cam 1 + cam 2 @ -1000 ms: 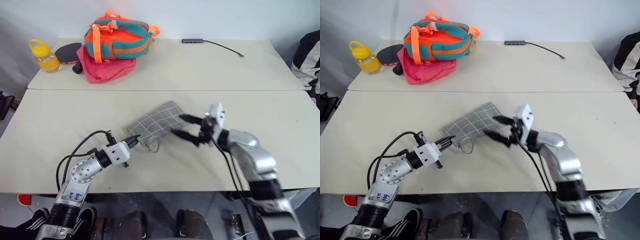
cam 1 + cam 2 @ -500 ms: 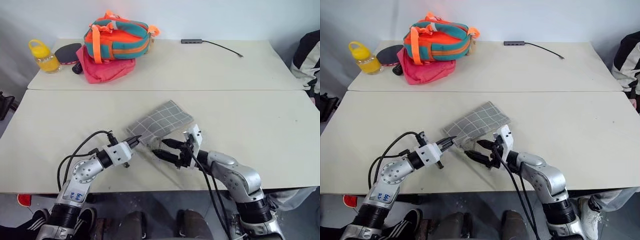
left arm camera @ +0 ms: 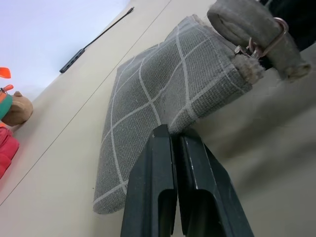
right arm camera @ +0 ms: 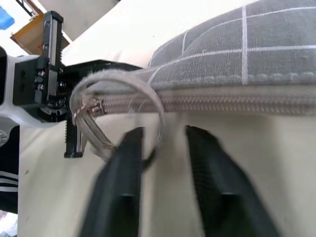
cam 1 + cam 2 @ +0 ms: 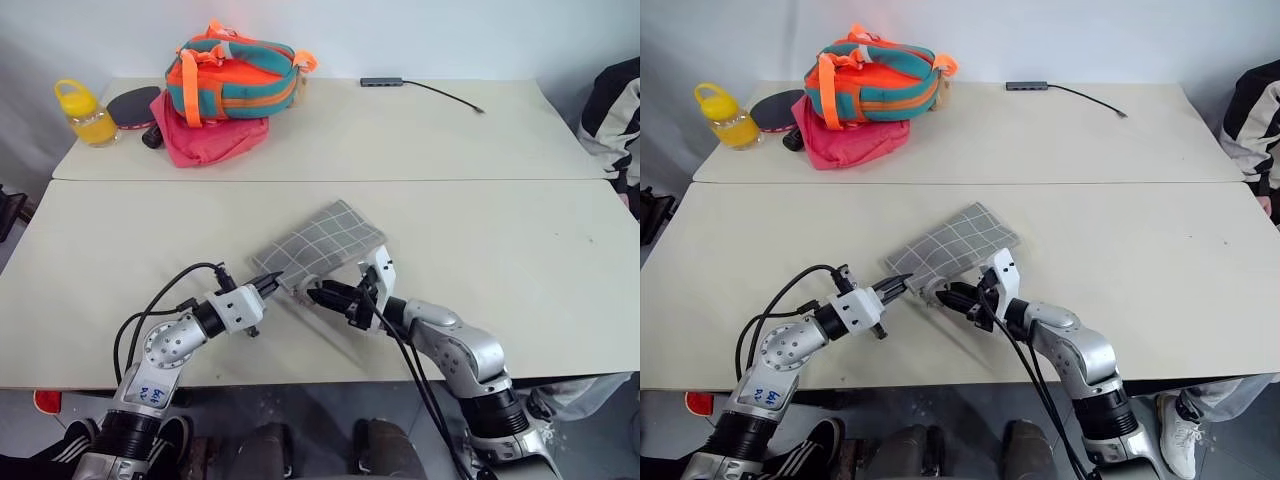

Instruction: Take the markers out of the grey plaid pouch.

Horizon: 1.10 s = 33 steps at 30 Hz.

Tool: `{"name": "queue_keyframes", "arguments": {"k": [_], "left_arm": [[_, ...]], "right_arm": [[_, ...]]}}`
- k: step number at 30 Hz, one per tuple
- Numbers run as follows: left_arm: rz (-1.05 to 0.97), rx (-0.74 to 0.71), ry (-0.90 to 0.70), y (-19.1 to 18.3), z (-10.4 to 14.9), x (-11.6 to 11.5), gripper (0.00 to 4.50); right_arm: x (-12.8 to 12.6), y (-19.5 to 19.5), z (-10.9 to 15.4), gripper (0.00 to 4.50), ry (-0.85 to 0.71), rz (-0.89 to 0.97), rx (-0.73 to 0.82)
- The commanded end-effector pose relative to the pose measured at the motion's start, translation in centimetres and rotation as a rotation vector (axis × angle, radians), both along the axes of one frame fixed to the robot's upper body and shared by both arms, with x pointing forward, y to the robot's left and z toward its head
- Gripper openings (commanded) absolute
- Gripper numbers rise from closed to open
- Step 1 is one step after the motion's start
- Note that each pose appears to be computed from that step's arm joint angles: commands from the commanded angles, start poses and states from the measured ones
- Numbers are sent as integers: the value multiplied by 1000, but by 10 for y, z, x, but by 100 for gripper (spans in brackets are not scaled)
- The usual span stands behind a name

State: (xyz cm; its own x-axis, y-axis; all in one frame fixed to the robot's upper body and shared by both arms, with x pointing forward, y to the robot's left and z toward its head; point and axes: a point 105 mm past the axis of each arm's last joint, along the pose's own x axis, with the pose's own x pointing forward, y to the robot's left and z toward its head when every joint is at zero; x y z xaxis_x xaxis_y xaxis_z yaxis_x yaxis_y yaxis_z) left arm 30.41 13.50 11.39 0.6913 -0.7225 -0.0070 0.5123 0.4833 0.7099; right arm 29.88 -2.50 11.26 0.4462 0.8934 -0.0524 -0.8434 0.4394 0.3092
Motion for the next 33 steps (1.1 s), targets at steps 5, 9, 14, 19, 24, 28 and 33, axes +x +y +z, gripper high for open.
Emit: {"name": "queue_keyframes", "arguments": {"k": [5,9,14,19,24,28,33], "left_arm": [[-22,11,-7,-5,0,-5,0],[-16,8,-4,-1,1,-8,0],[-17,6,9,6,1,-14,0],[-14,-3,16,11,2,-14,0],[-6,-24,16,14,5,-13,0],[5,-39,19,17,5,-13,0],[8,-61,26,17,5,-13,0]], "right_arm": [[-4,0,11,5,-40,29,45],[4,-26,8,5,-59,-38,2],[33,-79,12,5,-110,-182,-81],[58,-126,17,5,-160,-291,-160],[79,-172,21,5,-207,-409,-244],[84,-189,20,5,-224,-456,-282],[82,-191,21,5,-236,-435,-282]]}}
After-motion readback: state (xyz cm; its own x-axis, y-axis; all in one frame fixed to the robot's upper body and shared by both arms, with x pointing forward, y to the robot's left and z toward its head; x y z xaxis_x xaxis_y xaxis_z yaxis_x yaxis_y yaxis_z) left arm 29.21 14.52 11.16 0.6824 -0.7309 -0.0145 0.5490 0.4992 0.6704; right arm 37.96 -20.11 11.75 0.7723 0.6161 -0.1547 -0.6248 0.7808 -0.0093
